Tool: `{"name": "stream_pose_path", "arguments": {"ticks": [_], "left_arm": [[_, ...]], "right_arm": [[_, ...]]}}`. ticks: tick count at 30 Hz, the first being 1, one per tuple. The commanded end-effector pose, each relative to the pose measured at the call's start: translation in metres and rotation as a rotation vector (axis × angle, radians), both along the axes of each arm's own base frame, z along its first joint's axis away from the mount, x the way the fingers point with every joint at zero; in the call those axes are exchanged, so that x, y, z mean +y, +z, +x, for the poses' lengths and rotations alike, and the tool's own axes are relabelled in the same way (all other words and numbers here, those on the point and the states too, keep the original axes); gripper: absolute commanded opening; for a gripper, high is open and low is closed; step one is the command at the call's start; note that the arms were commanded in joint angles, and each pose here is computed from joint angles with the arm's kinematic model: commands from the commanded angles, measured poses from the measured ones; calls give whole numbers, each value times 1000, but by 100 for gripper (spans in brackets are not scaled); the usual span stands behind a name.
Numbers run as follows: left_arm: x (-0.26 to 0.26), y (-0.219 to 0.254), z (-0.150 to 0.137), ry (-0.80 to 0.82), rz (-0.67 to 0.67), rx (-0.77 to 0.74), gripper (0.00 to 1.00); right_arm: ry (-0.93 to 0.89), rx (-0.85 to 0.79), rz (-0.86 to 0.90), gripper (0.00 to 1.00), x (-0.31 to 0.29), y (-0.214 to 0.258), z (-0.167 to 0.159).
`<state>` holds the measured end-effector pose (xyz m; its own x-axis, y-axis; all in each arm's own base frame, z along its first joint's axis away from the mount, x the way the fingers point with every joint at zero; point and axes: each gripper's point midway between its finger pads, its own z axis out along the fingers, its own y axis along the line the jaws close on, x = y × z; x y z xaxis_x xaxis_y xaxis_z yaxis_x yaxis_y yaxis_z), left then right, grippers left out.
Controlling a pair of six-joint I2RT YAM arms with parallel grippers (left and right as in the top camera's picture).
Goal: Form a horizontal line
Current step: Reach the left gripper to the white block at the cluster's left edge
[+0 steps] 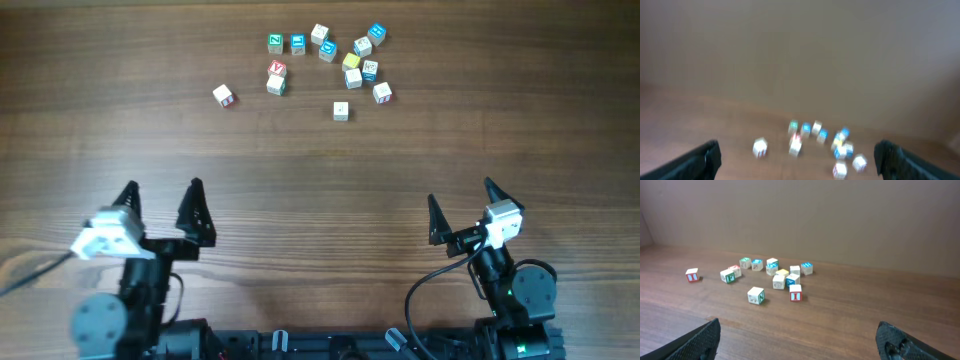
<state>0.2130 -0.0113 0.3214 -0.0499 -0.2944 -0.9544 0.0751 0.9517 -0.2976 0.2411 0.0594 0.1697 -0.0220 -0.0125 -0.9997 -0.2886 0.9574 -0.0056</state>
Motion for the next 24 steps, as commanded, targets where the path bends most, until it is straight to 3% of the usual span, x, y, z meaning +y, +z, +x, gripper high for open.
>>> {"name": "stream_pose_path", "arguments": {"ticks": [1,6,13,14,15,16,17,18,20,24], "left_arm": [[-16,40,22,-110,28,146,100],[-13,23,100,-148,-12,651,100],[-5,-72,207,-88,-189,907,100],[-1,-88,225,-74,-184,911,90],[0,-101,235,-70,-193,922,70],[0,-116,244,-67,-201,942,42],[-1,-135,251,-64,-204,974,24],[-3,-152,256,-60,-205,1007,13],[0,-195,260,-6,-178,1098,4],[10,-243,267,97,-77,1167,4]], "right_arm": [[9,-4,-9,100,1,0,0],[9,-4,-9,100,1,0,0],[9,-4,-9,100,1,0,0],[9,-4,-9,100,1,0,0],[9,-4,-9,99,1,0,0],[9,-4,-9,100,1,0,0],[9,-4,-9,100,1,0,0],[9,-4,-9,100,1,0,0],[9,-4,-9,100,1,0,0],[9,-4,-8,100,1,0,0]]}}
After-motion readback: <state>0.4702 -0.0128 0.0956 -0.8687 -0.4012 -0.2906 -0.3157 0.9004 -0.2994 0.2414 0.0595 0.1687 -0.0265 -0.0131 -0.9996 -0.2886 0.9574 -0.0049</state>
